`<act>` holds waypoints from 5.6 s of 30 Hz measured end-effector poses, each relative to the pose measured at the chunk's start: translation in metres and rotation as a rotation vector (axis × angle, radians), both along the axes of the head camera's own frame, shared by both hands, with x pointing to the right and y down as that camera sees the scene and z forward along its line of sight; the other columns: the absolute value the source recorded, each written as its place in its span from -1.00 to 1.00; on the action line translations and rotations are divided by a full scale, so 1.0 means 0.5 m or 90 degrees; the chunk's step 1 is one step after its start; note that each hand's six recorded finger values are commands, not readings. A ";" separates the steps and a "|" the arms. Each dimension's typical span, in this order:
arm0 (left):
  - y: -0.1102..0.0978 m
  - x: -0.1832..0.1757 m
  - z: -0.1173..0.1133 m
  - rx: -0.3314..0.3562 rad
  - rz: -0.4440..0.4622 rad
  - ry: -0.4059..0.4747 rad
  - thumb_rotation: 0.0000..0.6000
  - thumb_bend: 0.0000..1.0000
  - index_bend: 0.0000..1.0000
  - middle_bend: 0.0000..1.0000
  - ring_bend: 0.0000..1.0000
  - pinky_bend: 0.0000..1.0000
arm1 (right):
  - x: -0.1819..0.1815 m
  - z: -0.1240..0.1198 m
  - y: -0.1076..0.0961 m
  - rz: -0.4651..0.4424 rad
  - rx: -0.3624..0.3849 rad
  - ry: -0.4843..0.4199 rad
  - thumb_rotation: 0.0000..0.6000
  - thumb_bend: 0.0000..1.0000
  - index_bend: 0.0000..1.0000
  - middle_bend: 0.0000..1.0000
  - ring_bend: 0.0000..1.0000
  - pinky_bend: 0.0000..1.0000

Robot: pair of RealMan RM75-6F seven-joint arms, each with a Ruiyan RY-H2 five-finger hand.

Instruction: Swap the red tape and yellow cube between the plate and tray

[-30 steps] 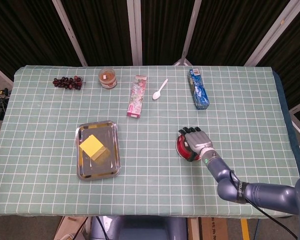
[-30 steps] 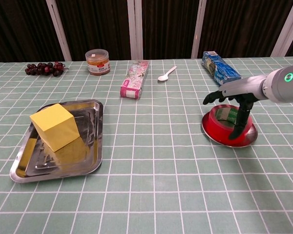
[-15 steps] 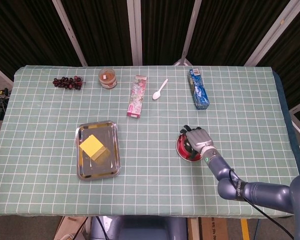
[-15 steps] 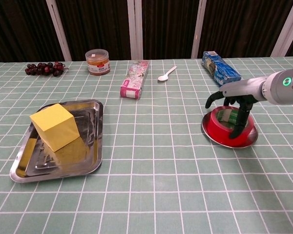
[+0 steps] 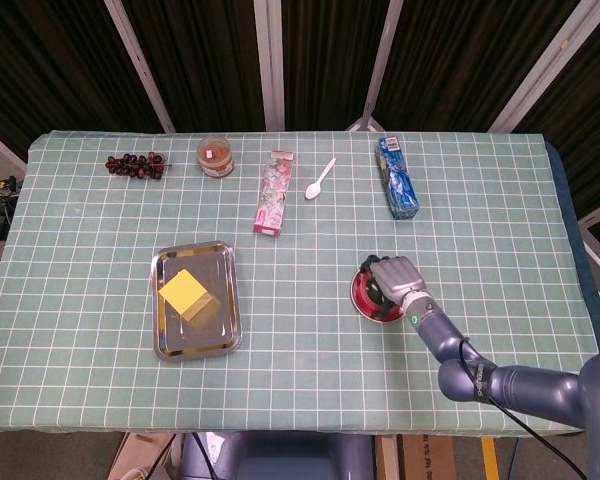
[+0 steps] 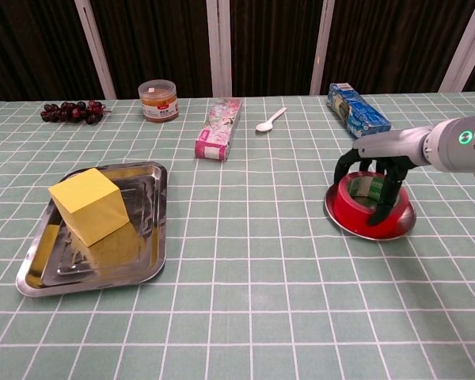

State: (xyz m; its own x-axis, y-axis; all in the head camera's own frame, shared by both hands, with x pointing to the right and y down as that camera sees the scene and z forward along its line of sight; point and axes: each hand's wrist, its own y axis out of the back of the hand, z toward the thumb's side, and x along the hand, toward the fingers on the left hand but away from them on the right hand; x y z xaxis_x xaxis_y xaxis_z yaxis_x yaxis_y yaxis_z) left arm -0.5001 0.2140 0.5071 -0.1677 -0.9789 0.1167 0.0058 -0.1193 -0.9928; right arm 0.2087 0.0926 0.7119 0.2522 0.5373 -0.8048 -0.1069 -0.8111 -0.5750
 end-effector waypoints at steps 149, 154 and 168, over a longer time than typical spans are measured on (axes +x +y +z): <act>-0.200 0.441 0.375 -0.462 0.398 0.006 1.00 -0.32 -0.62 -0.31 -0.61 -0.52 | 0.395 -0.276 0.279 0.311 0.238 -0.050 1.00 -0.68 -0.91 -1.00 -0.90 -0.98; -0.208 0.445 0.365 -0.438 0.410 0.007 1.00 -0.25 -0.56 -0.27 -0.53 -0.48 | 0.393 -0.275 0.279 0.313 0.239 -0.053 1.00 -0.68 -0.91 -1.00 -0.90 -0.98; -0.236 0.520 0.262 -0.326 0.446 0.178 1.00 -0.28 -0.52 -0.39 -0.56 -0.51 | 0.402 -0.273 0.276 0.322 0.243 -0.046 1.00 -0.68 -0.91 -1.00 -0.90 -0.98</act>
State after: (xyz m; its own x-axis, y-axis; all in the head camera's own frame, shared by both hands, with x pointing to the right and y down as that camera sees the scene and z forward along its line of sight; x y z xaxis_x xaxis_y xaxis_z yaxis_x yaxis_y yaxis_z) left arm -0.2400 0.0960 0.6380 0.5454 -0.6632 0.5126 0.0102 -0.6062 -0.7952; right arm 0.4097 0.2307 0.5752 -0.0608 0.8500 -0.5233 0.2855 -0.4876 -0.8251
